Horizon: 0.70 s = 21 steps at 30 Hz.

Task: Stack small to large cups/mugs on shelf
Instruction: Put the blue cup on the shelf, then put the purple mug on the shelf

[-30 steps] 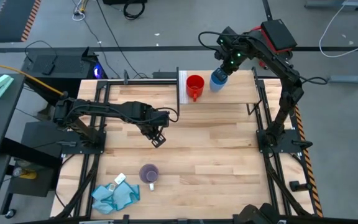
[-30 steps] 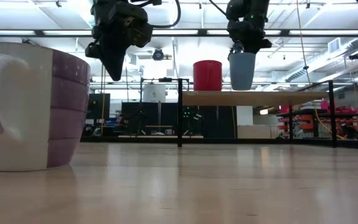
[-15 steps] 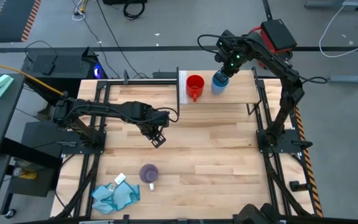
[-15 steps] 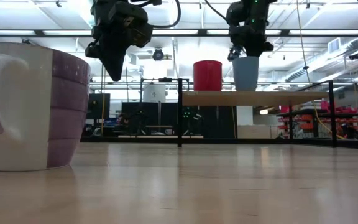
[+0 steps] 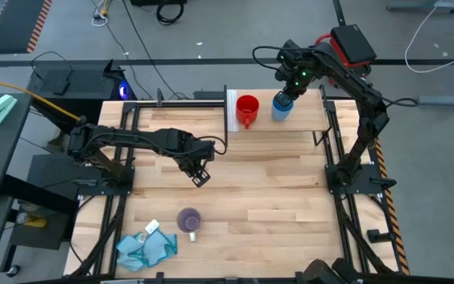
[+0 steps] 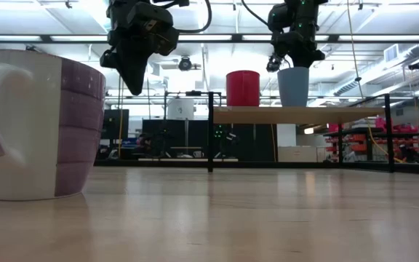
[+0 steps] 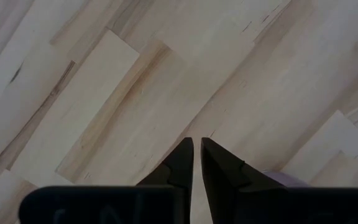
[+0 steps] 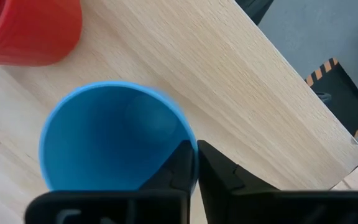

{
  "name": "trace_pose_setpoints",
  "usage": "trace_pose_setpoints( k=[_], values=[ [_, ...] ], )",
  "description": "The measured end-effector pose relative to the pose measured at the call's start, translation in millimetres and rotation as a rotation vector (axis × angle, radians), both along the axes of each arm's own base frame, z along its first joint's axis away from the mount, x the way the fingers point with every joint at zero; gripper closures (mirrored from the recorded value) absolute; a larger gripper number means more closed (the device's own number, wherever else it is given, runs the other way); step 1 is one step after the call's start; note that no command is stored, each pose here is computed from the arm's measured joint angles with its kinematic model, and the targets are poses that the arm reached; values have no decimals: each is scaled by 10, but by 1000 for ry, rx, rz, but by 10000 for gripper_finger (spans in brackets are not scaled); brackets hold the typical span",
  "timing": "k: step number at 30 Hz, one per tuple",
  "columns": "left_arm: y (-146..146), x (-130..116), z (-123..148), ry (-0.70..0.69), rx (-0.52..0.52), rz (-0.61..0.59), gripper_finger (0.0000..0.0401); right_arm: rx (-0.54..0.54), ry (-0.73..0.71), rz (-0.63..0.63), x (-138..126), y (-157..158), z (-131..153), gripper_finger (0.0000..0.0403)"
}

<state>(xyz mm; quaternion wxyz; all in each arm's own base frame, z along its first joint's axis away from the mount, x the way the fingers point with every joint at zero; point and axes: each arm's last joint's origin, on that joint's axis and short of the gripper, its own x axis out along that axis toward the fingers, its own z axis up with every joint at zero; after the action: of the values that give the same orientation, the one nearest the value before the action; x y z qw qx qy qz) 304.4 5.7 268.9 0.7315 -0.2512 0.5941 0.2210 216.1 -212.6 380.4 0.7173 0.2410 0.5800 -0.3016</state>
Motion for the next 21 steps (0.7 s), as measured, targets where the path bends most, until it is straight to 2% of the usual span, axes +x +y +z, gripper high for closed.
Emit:
trace_pose_setpoints(
  k=[16, 21],
  values=[
    [0, 0, 0, 0, 0, 1, 356, -44, 10, -17, 7, -25, 6, 314],
    [1, 0, 0, 0, 1, -2, 350, -69, -11, -18, -51, 32, 90, 301]
  ],
)
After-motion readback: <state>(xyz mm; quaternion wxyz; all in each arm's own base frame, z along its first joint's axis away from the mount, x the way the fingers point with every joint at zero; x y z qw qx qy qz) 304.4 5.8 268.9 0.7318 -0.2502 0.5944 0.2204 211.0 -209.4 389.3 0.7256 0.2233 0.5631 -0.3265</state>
